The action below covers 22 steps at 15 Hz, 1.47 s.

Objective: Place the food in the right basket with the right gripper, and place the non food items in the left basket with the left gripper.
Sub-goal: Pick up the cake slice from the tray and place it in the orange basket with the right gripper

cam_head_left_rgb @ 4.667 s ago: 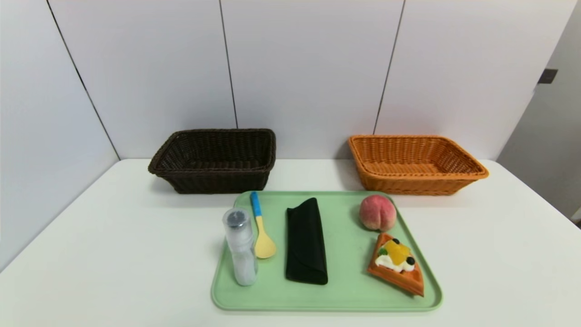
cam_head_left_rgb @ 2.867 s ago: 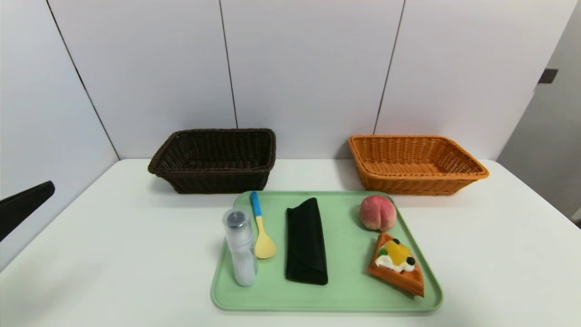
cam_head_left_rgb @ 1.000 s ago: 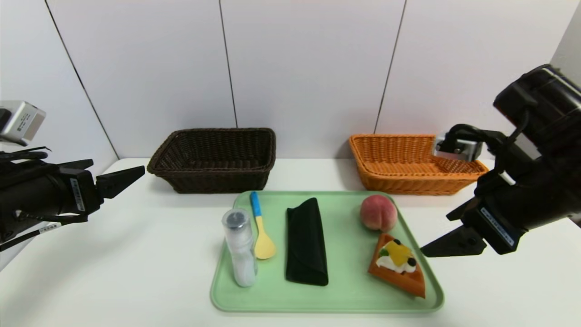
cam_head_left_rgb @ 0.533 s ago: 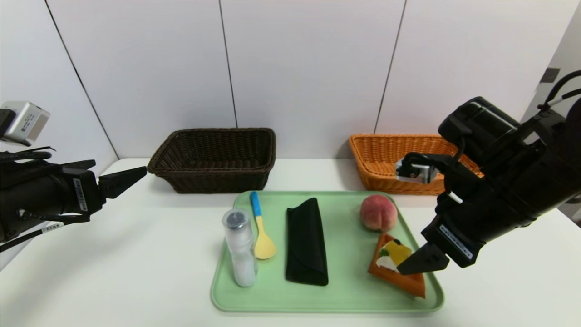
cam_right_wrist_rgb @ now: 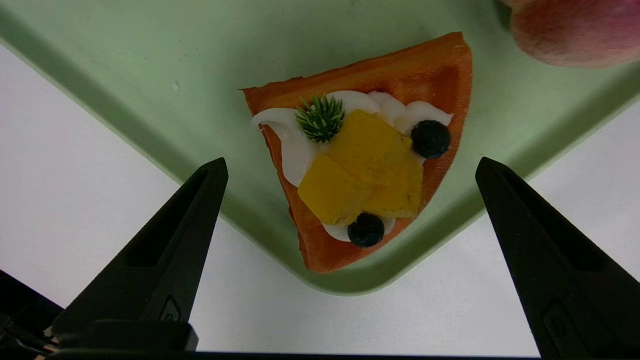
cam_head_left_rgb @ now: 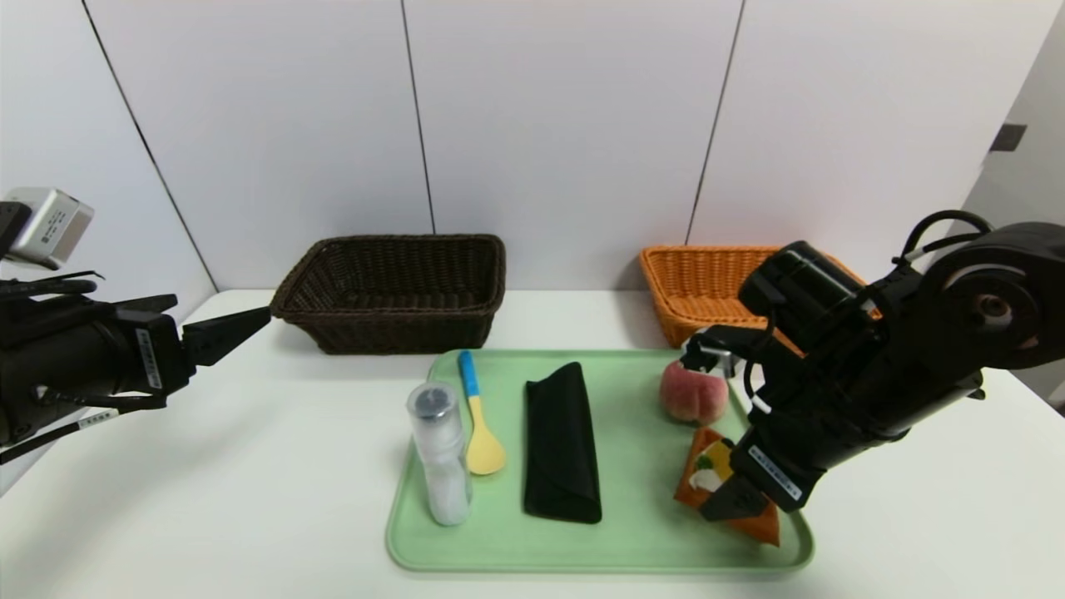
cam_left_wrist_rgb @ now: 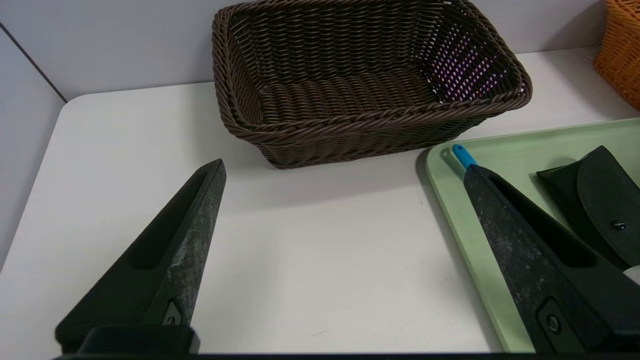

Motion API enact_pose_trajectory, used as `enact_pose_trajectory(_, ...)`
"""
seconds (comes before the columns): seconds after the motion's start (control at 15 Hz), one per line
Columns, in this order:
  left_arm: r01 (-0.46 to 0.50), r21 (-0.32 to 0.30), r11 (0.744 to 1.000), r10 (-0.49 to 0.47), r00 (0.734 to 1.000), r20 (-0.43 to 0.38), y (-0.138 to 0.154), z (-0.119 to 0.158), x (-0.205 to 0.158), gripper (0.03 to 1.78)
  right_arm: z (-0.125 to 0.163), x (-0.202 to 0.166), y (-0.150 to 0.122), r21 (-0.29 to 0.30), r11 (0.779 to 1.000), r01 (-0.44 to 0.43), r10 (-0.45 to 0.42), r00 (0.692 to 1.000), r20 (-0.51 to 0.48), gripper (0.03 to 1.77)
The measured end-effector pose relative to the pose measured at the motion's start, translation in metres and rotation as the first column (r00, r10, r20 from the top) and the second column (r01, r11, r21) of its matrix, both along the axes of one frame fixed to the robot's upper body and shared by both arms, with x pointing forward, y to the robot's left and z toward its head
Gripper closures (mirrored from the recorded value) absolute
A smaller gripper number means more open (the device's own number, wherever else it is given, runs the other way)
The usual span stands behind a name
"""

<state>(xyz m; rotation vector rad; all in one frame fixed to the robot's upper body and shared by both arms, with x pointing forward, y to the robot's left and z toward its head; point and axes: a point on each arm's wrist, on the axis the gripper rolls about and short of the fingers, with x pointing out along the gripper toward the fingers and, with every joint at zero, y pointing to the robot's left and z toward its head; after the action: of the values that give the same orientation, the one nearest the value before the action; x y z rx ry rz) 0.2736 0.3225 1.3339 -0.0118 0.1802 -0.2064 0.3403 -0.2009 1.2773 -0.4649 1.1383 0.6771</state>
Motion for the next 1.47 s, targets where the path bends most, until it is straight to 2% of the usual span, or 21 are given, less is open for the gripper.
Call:
enact_pose_trajectory(0.33, 0.017, -0.004, 1.000, -0.017, 1.000, 0.006, -0.001, 0.002, 0.000, 0.12, -0.013, 0.001, 0.003, -0.024, 1.000, -0.006, 0.005, 0.999, -0.040, 0.09)
enact_pose_trajectory(0.6, 0.022, -0.004, 1.000, -0.022, 1.000, 0.006, -0.001, 0.001, 0.000, 0.12, -0.020, 0.007, 0.007, -0.007, 1.000, -0.008, 0.008, 1.000, -0.004, 0.09)
enact_pose_trajectory(0.8, 0.021, -0.005, 1.000, -0.021, 1.000, 0.005, -0.001, 0.001, 0.000, 0.12, -0.024, 0.008, 0.008, -0.011, 1.000, -0.012, 0.012, 1.000, -0.014, 0.09)
enact_pose_trajectory(1.07, 0.021, -0.006, 1.000, -0.021, 1.000, 0.006, -0.001, 0.002, 0.000, 0.12, -0.025, 0.007, 0.010, -0.019, 1.000, -0.013, 0.013, 1.000, -0.015, 0.66)
enact_pose_trajectory(1.2, 0.022, -0.005, 1.000, -0.022, 1.000, 0.006, -0.001, 0.002, 0.000, 0.12, -0.024, 0.007, 0.010, -0.021, 1.000, -0.013, 0.012, 1.000, -0.014, 0.78)
enact_pose_trajectory(1.47, 0.021, -0.008, 1.000, -0.021, 1.000, 0.000, -0.001, 0.001, 0.001, 0.12, -0.022, 0.005, 0.010, -0.018, 1.000, -0.018, 0.018, 1.000, -0.006, 0.89)
